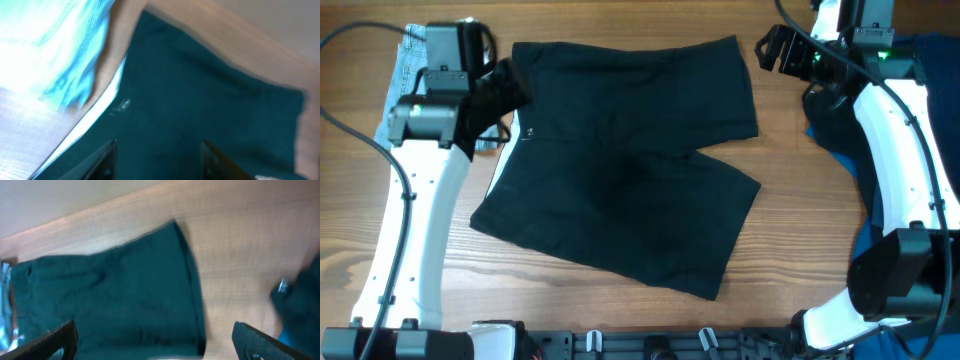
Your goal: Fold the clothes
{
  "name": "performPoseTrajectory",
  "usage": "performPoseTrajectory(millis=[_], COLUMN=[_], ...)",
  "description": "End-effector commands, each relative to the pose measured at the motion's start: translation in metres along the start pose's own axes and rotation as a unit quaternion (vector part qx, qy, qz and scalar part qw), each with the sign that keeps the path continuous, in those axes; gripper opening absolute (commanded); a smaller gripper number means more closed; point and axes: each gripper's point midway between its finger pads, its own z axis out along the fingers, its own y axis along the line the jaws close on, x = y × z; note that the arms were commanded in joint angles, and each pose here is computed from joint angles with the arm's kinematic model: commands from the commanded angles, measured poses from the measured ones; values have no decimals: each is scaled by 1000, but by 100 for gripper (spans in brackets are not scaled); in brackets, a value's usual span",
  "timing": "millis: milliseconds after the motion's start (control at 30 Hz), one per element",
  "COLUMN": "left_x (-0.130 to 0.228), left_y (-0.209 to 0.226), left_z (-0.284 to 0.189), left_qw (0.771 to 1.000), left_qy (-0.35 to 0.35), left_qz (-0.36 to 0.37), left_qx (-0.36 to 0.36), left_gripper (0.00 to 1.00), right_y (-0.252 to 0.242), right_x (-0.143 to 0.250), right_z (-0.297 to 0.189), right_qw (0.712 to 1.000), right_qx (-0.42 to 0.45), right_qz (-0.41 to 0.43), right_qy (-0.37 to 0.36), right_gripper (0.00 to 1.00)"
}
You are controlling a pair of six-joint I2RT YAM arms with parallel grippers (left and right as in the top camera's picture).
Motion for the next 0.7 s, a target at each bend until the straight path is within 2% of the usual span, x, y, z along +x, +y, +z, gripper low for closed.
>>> performPoseTrajectory(millis=[0,33,133,233,400,667], left_x=[17,19,30,41,57,65], left_y=[31,37,51,58,67,71], left_z=[9,12,27,43,66,80], left_qw=[998,997,993,990,983,979], left_qy=[47,54,81,107,148,166], left_qz=[-39,-43,-53,-54,-53,-54], left_qx=[-32,-39,-60,-73,-93,-103], left_gripper=[59,59,61,68,68,70], right_y=[4,2,3,1,-9,-41], right_x=[26,31,60,82,109,142], right_z=[7,8,23,51,90,119], right_qw=[998,997,993,994,996,999], right_qx=[-17,-14,-26,-33,-46,-17], right_qz=[26,28,45,11,-9,8], right_qy=[56,66,104,104,71,36], right_gripper=[63,6,4,4,4,4])
